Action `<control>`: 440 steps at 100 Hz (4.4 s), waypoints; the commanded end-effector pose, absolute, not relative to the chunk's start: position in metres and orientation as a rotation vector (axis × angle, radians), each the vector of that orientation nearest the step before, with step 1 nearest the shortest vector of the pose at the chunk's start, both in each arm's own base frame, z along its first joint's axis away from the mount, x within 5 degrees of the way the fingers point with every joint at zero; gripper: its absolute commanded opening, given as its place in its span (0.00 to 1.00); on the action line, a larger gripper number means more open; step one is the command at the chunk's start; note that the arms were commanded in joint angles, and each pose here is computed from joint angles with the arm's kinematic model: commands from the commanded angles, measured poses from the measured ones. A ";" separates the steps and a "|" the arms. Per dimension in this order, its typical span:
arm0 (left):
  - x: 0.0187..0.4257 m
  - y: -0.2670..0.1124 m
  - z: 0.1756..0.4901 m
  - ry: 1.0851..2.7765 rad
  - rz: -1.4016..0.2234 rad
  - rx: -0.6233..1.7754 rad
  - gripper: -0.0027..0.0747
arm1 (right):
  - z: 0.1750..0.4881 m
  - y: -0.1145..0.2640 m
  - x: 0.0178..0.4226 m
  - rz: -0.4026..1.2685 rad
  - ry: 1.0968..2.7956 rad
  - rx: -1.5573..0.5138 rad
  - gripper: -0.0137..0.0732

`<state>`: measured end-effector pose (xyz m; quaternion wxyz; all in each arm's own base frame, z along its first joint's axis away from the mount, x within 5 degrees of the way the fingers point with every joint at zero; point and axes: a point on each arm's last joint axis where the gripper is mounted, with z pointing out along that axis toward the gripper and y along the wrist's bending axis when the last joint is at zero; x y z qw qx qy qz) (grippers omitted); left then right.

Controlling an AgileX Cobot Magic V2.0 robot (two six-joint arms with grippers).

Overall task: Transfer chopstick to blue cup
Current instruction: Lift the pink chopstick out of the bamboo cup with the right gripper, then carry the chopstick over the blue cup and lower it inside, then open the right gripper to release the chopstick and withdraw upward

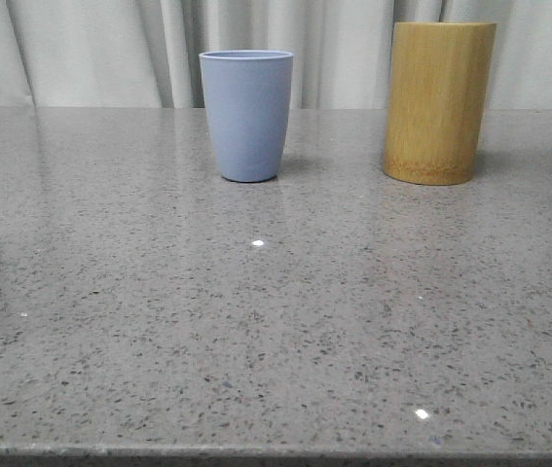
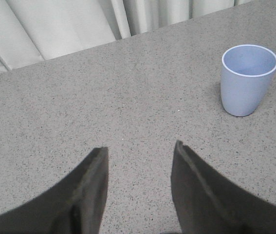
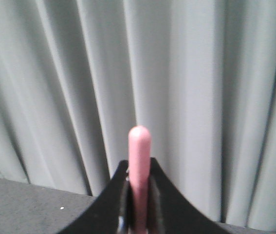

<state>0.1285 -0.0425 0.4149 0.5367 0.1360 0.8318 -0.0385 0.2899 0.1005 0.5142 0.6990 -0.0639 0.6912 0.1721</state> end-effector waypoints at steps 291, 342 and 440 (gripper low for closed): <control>0.133 -0.048 0.417 1.802 -0.150 0.320 0.31 | 0.437 0.106 0.228 0.328 1.607 -0.336 0.28; 0.093 -0.031 0.386 1.723 -0.201 0.307 0.01 | 0.411 0.055 0.127 0.328 1.507 -0.300 0.08; 0.042 -0.007 0.363 1.573 -0.243 0.266 0.01 | 0.374 0.022 0.053 0.348 1.354 -0.266 0.08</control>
